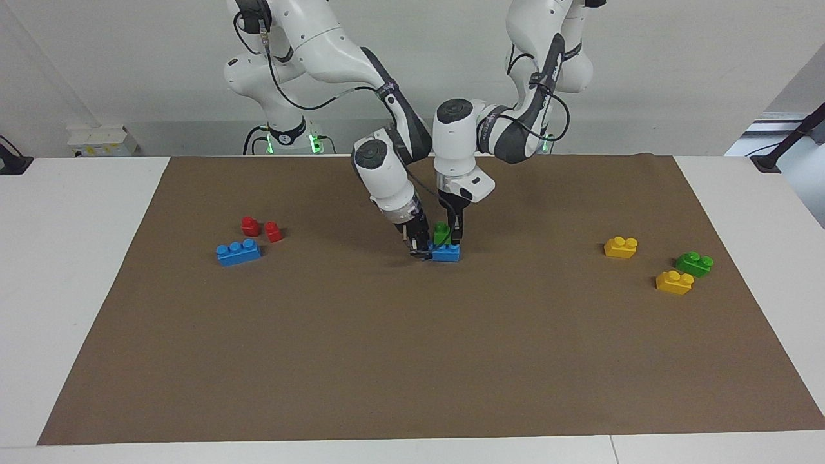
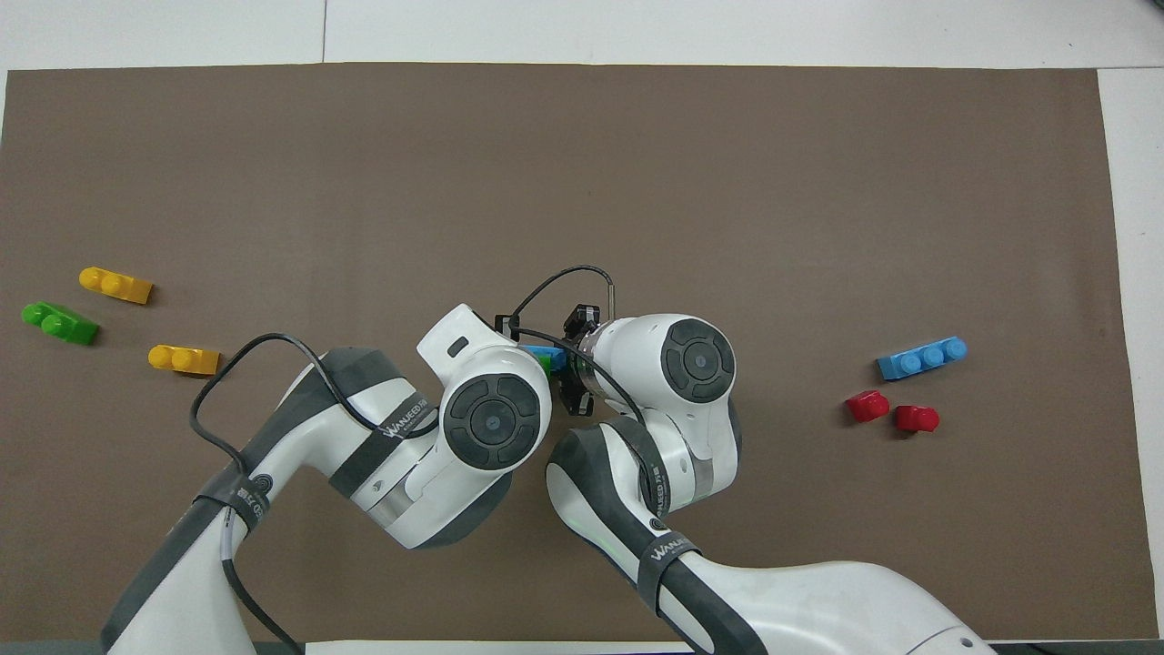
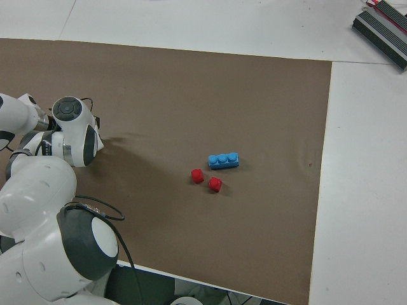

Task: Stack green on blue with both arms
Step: 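Press the green brick onto the blue brick end with the left gripper, then open both grippers and withdraw them from the joined bricks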

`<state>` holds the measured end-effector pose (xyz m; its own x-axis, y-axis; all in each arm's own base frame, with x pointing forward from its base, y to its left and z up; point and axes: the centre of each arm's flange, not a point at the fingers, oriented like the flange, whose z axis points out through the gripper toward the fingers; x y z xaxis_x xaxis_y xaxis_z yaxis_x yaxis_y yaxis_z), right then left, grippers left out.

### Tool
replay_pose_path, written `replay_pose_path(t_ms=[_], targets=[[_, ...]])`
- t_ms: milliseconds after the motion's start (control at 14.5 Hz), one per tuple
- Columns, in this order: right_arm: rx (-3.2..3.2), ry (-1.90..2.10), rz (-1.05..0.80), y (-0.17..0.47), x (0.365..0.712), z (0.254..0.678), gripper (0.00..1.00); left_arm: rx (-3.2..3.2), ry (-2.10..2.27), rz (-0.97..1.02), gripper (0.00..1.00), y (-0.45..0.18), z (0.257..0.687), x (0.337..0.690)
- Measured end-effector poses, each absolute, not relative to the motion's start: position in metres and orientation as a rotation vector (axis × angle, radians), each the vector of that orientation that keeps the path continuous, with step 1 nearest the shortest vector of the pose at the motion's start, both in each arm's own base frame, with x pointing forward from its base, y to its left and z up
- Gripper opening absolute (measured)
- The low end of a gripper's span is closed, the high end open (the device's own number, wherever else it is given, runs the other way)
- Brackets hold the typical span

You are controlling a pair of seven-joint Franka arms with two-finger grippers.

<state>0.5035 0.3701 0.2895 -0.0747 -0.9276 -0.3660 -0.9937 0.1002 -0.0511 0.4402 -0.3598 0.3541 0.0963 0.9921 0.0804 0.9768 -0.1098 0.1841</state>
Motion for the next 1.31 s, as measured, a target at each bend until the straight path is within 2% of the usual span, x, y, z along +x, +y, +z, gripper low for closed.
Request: replay_pose_path(t_ms=[897, 966, 1172, 1241, 1310], targets=[[-1.904, 2.07, 0.303, 0.37, 0.503, 0.289, 0.34, 2.269, 2.016, 0.317, 0.34, -0.36, 0.338, 0.449], [-1.904, 2.071, 0.303, 0.37, 0.503, 0.289, 0.34, 2.272, 2.017, 0.316, 0.41, -0.36, 0.336, 0.449], [-1.902, 2.074, 0.304, 0.37, 0.503, 0.289, 0.34, 2.279, 2.03, 0.313, 0.72, -0.358, 0.328, 0.45], [-1.903, 2.08, 0.306, 0.368, 0.504, 0.288, 0.39, 2.271, 2.038, 0.314, 0.82, -0.354, 0.329, 0.453], [-1.901, 2.095, 0.308, 0.363, 0.505, 0.284, 0.48, 2.259, 2.047, 0.318, 0.93, -0.349, 0.331, 0.458]])
